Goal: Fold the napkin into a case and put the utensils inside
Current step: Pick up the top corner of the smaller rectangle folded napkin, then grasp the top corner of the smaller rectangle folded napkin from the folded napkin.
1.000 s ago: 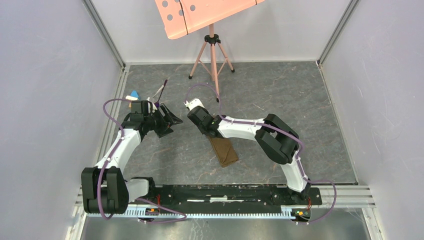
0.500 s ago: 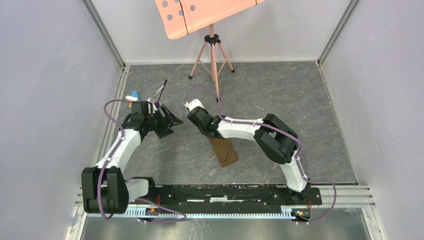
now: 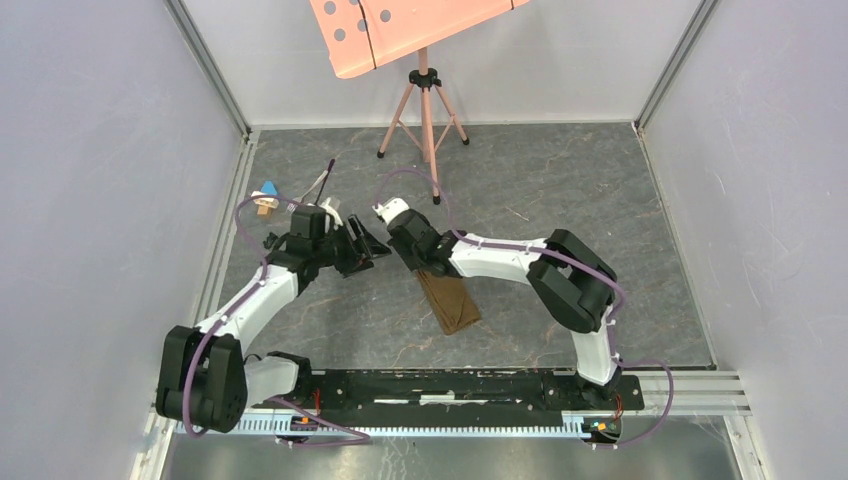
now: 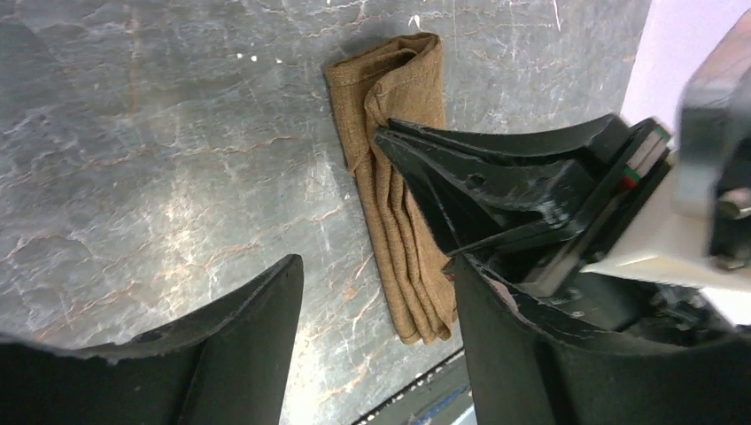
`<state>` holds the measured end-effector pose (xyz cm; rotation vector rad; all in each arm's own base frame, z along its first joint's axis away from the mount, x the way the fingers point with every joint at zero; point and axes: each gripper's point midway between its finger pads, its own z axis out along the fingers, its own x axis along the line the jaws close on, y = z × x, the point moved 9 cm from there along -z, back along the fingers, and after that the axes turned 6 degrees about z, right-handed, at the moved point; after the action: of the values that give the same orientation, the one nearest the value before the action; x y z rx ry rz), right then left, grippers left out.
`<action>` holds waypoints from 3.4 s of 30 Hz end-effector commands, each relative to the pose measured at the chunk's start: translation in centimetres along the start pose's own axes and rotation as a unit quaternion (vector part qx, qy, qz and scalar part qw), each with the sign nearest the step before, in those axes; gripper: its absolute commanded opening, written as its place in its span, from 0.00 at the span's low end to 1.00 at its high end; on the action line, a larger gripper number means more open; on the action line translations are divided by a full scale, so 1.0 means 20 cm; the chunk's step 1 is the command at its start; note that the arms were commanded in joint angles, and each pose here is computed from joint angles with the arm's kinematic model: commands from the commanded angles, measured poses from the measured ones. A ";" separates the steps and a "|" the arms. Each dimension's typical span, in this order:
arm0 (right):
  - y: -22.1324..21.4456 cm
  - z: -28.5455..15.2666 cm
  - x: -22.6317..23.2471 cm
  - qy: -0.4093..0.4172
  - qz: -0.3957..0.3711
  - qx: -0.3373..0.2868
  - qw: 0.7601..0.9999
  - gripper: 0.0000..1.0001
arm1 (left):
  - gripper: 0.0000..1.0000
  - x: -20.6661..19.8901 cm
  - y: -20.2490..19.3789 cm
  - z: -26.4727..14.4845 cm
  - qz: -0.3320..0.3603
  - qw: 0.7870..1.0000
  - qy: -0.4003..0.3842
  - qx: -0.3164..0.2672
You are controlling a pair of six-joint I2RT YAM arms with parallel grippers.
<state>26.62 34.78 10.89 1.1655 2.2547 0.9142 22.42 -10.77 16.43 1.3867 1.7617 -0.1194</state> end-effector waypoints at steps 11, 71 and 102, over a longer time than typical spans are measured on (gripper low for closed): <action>0.03 -0.09 -0.20 0.118 0.112 -0.022 0.986 0.00 | 0.57 -0.08 -0.06 0.26 0.112 0.984 -0.050 -0.131; 0.05 -0.14 -0.32 0.243 0.207 -0.007 0.948 0.00 | 0.38 -0.22 -0.20 0.64 0.356 0.917 0.135 -0.123; 0.02 -0.14 -0.26 0.243 0.185 0.016 0.952 0.00 | 0.11 -0.22 -0.19 0.55 0.329 0.922 0.138 -0.150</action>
<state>28.04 28.73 11.65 1.6275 2.4424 1.3964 25.08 -21.93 8.65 1.8594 1.3508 0.6442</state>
